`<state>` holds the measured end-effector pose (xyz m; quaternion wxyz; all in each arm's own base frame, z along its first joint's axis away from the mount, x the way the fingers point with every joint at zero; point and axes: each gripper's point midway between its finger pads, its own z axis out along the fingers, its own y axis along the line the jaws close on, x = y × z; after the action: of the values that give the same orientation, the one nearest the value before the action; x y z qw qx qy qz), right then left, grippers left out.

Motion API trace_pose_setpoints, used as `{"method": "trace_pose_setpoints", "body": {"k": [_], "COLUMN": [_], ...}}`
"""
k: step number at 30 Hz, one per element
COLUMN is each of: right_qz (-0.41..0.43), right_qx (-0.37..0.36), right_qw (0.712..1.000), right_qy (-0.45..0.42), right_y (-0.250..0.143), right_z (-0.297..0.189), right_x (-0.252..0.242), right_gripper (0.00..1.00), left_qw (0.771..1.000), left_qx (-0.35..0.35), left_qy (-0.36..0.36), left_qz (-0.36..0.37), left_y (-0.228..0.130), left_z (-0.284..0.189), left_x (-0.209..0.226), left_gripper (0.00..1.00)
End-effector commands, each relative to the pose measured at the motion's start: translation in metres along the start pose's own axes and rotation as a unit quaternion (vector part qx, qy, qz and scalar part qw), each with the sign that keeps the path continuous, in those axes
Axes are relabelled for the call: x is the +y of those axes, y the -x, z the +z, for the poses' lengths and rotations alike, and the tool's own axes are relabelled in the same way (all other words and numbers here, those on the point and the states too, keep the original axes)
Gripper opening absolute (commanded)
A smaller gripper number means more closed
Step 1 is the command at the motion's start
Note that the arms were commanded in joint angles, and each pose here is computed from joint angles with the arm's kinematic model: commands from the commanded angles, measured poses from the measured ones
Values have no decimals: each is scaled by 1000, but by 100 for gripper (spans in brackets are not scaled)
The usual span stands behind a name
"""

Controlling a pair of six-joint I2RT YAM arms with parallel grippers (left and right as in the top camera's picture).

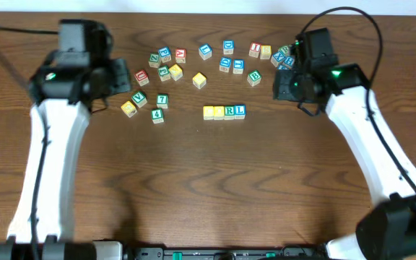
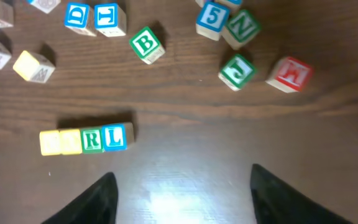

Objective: Spell out CORL

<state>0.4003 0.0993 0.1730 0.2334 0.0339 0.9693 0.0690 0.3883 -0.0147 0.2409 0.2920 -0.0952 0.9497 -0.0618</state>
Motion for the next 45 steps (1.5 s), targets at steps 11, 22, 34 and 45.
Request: {"method": "trace_pose_setpoints", "body": {"k": [11, 22, 34, 45], "right_qz": [-12, -13, -12, -129], "right_qx": [-82, -53, -46, -171], "right_qw": [997, 998, 997, 977], "right_qy": [-2, -11, -53, 20], "right_y": [-6, -48, -53, -12], "right_z": [-106, -143, -143, -170], "right_x": [-13, -26, -41, -14], "right_gripper": [91, 99, 99, 99], "left_qw": [998, 998, 998, 998], "left_qx": [9, 9, 9, 9], "left_qy": [58, 58, 58, 58], "left_qz": [-13, -13, -13, -13], "left_y": [-10, -10, -10, -10], "left_z": [-23, -23, -23, -23], "left_x": [35, 35, 35, 35], "left_gripper": [96, 97, 97, 97]}}
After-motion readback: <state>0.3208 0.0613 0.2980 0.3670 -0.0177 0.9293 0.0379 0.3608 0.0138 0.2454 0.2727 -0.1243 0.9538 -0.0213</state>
